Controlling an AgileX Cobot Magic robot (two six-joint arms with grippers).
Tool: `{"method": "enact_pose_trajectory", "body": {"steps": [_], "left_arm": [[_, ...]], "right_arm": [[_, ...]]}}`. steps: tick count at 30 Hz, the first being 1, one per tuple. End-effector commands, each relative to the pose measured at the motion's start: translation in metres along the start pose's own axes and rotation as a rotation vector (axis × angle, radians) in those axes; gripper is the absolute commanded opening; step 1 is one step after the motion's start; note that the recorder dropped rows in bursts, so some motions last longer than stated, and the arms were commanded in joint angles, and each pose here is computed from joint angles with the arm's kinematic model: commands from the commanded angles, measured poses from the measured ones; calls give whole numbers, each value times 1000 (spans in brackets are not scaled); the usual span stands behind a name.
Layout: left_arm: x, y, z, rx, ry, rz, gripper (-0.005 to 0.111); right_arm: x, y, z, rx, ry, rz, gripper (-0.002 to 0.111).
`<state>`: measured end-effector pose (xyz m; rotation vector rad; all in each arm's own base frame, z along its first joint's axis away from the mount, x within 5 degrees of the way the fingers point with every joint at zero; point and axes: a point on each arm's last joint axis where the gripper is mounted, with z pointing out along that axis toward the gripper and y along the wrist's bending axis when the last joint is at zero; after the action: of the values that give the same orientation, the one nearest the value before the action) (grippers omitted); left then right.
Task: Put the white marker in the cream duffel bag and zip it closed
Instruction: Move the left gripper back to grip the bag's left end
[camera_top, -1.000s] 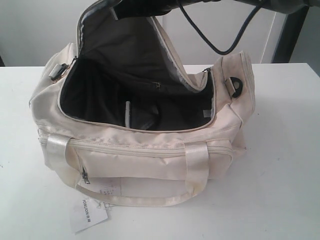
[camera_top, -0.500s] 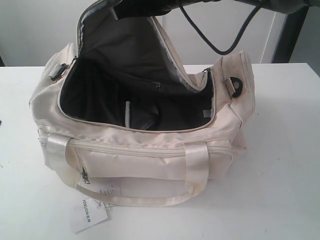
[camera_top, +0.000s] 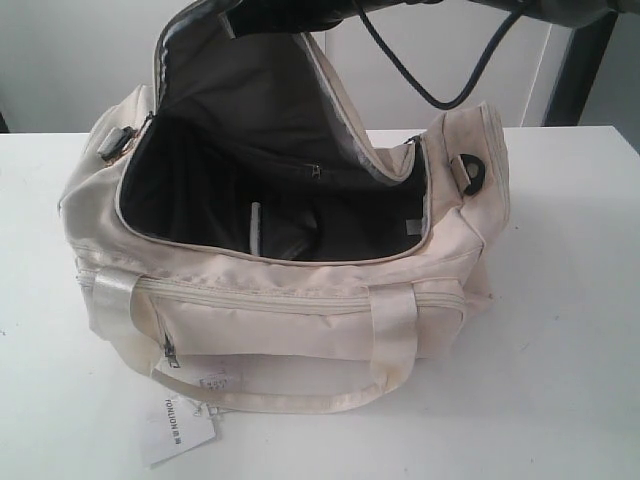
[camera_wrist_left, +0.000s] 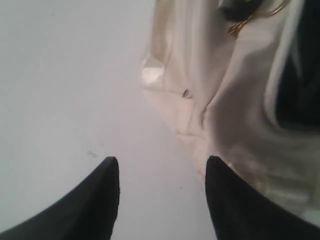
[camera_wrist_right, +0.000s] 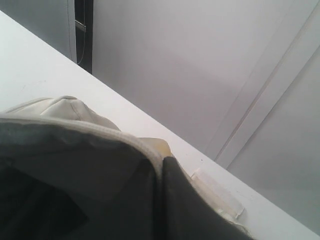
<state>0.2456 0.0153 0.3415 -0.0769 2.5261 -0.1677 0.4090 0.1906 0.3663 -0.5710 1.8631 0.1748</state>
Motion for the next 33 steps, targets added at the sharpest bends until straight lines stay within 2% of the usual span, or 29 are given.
{"method": "enact_pose_trajectory", "body": {"steps": [1, 7, 12, 15, 20, 27, 33], "left_arm": [[-18, -5, 17, 185, -80, -76, 57], [-35, 5, 38, 309, -172, -160, 57], [-44, 24, 50, 302, -215, -212, 57], [-52, 32, 65, 345, -220, -270, 57], [-65, 33, 85, 431, -266, -259, 57], [-72, 41, 113, 445, -230, -284, 57], [-75, 40, 132, 492, -194, -285, 57]], "right_arm": [[-7, -5, -7, 15, -32, 6, 0], [-7, -5, -7, 15, -32, 6, 0], [-7, -5, -7, 15, -32, 6, 0], [-7, -5, -7, 15, -32, 6, 0], [-7, -5, -7, 15, -32, 6, 0], [-7, -5, -7, 15, -32, 6, 0], [-7, -5, -7, 15, -32, 6, 0]]}}
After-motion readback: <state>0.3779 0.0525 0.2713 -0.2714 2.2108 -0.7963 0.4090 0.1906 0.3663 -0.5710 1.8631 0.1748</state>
